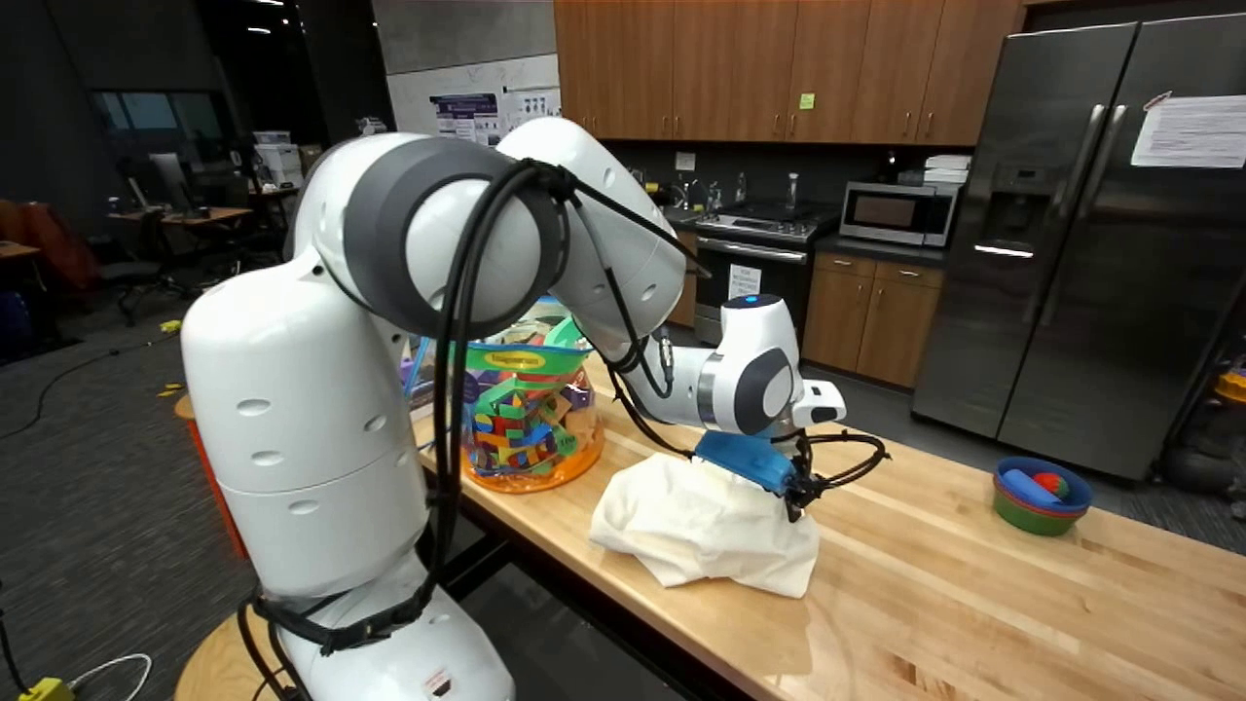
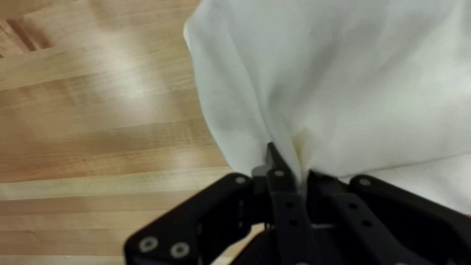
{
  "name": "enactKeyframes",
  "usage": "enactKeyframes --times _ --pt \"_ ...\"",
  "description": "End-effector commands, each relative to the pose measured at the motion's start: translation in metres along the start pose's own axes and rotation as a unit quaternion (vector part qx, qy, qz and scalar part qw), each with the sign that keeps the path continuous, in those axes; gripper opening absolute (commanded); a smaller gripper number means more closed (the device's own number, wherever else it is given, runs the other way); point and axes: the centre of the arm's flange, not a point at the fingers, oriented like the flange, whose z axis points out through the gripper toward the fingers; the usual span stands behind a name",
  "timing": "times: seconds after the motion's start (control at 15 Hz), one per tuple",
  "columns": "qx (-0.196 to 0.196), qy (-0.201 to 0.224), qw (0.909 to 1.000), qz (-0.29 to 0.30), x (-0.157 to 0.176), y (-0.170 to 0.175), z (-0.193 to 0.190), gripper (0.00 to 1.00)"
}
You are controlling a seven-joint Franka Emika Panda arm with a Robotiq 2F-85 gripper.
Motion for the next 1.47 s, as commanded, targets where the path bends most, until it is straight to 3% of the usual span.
enactKeyframes --times 0.0,0.73,1.4 --pt "-0.003 0.010 0.9999 0.004 0.002 0.029 0.010 0.01" --pt "-0.030 0.031 0.9979 0.047 0.016 0.088 0.029 0.01" --pt "-0.055 0.090 0.9920 0.070 0.089 0.112 0.034 0.01"
